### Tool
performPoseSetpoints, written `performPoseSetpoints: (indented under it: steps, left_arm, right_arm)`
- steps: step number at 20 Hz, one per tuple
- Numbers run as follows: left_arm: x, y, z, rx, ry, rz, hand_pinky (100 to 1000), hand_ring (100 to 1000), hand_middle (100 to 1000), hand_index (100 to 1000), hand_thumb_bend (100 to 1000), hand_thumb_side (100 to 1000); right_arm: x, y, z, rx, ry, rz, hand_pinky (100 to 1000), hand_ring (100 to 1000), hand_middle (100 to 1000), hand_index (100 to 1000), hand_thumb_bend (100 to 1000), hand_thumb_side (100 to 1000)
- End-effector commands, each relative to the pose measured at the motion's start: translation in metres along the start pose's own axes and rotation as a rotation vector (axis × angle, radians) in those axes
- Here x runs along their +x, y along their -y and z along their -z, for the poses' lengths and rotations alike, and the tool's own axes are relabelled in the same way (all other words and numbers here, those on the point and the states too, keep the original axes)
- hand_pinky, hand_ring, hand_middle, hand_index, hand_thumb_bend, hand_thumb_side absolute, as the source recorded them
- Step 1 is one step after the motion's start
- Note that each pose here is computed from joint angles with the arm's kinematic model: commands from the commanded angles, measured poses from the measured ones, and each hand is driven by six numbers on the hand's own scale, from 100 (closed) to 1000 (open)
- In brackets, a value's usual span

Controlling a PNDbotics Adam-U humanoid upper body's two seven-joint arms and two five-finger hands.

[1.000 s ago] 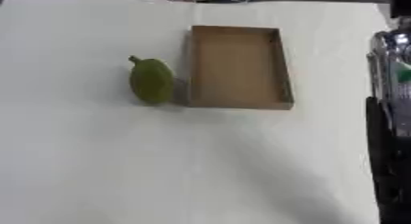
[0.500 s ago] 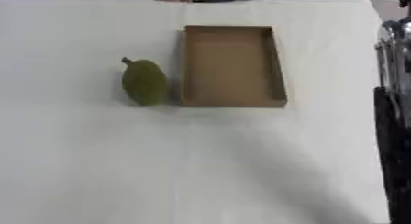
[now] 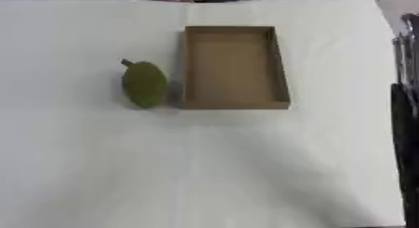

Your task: Pick up objects on the table and place them in the box.

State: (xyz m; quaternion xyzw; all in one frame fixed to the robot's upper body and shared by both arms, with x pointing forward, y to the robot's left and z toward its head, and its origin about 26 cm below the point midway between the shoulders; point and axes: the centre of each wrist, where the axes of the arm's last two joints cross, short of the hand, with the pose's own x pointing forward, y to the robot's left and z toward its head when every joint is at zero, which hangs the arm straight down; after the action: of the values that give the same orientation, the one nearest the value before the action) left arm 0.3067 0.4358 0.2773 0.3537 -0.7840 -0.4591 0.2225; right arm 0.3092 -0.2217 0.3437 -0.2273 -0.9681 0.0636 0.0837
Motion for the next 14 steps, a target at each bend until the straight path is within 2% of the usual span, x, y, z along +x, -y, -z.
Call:
performPoseSetpoints:
  steps: [1, 5, 7, 10, 11, 14]
  left_arm:
    - [0.005, -0.015, 0.014, -0.145, 0.058, 0.096, 945, 880, 827, 920, 100, 374]
    - [0.019, 0.0, 0.031, -0.289, 0.121, 0.136, 952, 896, 843, 929, 102, 441]
    - [0.024, 0.008, 0.038, -0.344, 0.136, 0.151, 953, 904, 851, 933, 132, 477]
    - [0.028, 0.017, 0.044, -0.411, 0.144, 0.175, 952, 906, 853, 940, 141, 555]
    - [0.029, 0.019, 0.046, -0.427, 0.142, 0.178, 951, 905, 853, 941, 137, 629]
    - [0.032, 0.022, 0.052, -0.46, 0.138, 0.178, 949, 905, 856, 944, 139, 654]
  right_arm:
    - [0.007, 0.003, 0.008, 0.003, 0.043, -0.003, 675, 315, 586, 729, 100, 546]
    - [0.007, 0.001, 0.007, 0.008, 0.042, 0.007, 675, 314, 586, 728, 100, 546]
    - [0.007, 0.0, 0.007, 0.011, 0.04, 0.012, 675, 314, 586, 728, 100, 546]
    - [0.007, 0.0, 0.006, 0.014, 0.038, 0.016, 675, 313, 586, 728, 100, 546]
    - [0.007, -0.001, 0.006, 0.015, 0.038, 0.017, 675, 313, 585, 728, 100, 546]
    - [0.007, -0.002, 0.004, 0.018, 0.033, 0.024, 675, 312, 585, 728, 100, 546]
